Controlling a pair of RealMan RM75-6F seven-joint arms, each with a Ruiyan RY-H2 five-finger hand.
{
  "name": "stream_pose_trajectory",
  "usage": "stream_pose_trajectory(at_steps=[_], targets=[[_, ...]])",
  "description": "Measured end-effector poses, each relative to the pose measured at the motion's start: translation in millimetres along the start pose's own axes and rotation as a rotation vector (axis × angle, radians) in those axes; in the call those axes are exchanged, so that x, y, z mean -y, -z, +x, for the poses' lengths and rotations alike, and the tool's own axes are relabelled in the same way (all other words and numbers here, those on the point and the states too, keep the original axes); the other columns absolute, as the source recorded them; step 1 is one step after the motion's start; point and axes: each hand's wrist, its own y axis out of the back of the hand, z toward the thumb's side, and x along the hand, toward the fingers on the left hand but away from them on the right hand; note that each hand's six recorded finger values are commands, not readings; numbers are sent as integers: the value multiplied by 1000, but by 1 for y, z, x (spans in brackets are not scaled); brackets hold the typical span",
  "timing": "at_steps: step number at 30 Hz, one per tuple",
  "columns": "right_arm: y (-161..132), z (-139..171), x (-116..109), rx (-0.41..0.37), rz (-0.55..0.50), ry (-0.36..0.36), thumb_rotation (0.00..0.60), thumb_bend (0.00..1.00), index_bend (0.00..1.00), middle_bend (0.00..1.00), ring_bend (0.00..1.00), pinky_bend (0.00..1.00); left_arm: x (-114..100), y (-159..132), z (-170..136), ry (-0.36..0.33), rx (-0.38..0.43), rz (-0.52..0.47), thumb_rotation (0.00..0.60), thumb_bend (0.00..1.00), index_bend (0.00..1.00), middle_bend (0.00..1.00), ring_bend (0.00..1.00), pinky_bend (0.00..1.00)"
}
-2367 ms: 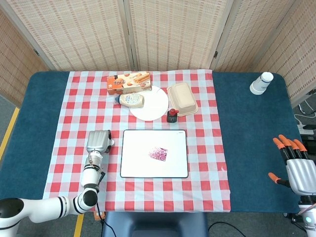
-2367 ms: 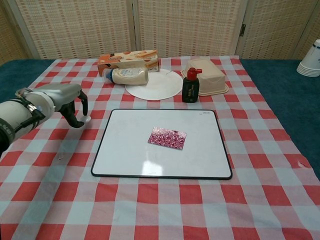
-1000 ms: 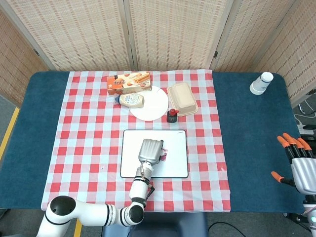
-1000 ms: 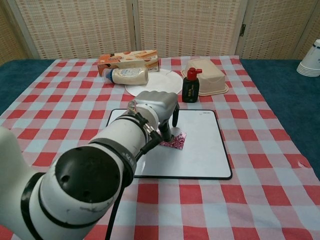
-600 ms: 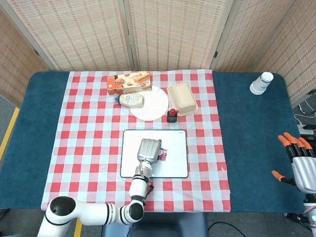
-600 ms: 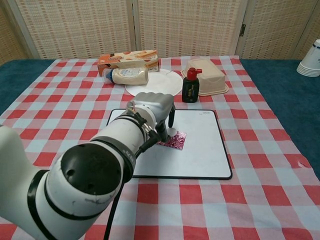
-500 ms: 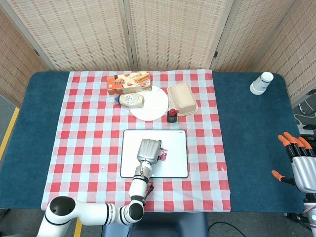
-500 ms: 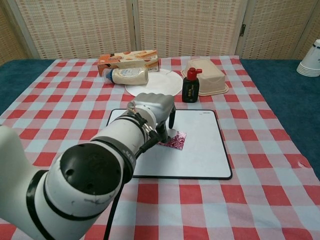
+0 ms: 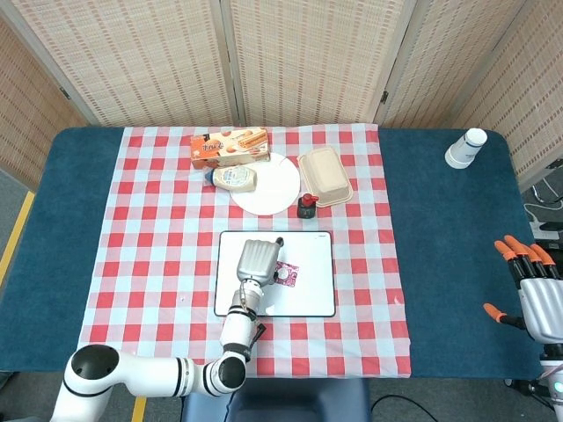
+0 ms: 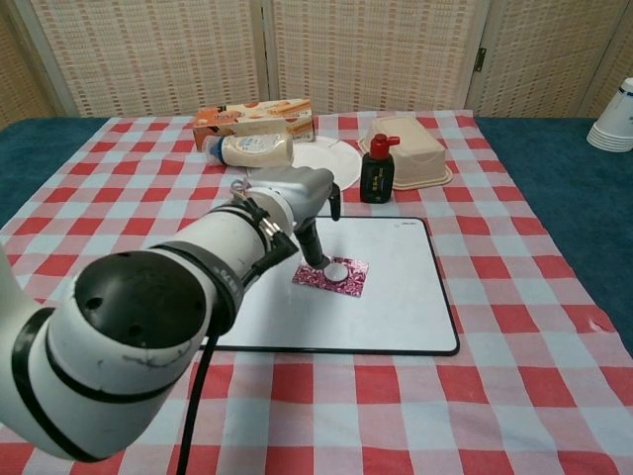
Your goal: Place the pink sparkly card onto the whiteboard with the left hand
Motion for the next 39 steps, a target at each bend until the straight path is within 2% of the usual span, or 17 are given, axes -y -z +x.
stream_pose_trajectory(at_steps=[3, 5, 6, 8, 12, 13, 14, 16, 20, 22, 27, 32, 39], targets=[[0, 0, 1, 0, 1, -2, 600, 0, 115, 26, 0, 101, -20, 17, -2, -60, -7, 3, 600, 247, 359, 950, 933, 950], [-1, 0, 1, -2, 2, -3, 600, 0, 115, 26, 0, 101, -34, 36, -6, -105, -17, 2, 600, 236, 337, 864, 858, 897], [-1, 0, 1, -3, 3, -4, 600, 0, 116, 26, 0, 101, -39, 46, -9, -120, -20, 0, 600, 226, 310, 782, 787, 835], [-2, -1, 2, -4, 4, -6, 600, 0, 116, 25, 0, 101, -49, 72, -15, -151, -31, -4, 600, 214, 249, 627, 650, 698], [-7, -2, 7, -18, 10, -15, 600, 0, 116, 25, 0, 101, -65, 130, -31, -215, -36, -4, 600, 182, 27, 146, 143, 249], [-9, -2, 8, -23, 10, -16, 600, 0, 117, 25, 0, 101, -67, 147, -37, -229, -34, -6, 600, 173, 4, 63, 54, 163], [-10, -2, 8, -28, 9, -12, 600, 0, 117, 25, 0, 101, -67, 161, -42, -235, -34, -8, 600, 168, 0, 25, 19, 117], [-12, -2, 9, -33, 10, -2, 600, 0, 117, 25, 0, 101, -63, 192, -55, -237, -40, -13, 600, 156, 0, 0, 0, 50], [-14, -2, 9, -40, 11, 15, 600, 0, 99, 23, 0, 97, -47, 246, -83, -204, -65, -3, 600, 152, 0, 0, 0, 14], [-14, -2, 9, -38, 12, 22, 600, 0, 79, 21, 0, 86, -40, 264, -92, -192, -80, 11, 600, 151, 0, 0, 0, 0], [-11, -8, 7, -15, 16, 78, 600, 0, 44, 21, 0, 65, -30, 299, -111, -216, -127, 8, 600, 151, 0, 0, 0, 0], [-7, -10, 8, 5, 12, 85, 600, 0, 44, 20, 0, 58, -20, 341, -143, -234, -145, 8, 600, 150, 0, 0, 0, 0], [-9, -14, 7, 35, 25, 102, 600, 0, 40, 20, 0, 54, -23, 367, -155, -244, -159, -5, 600, 149, 0, 0, 0, 0]])
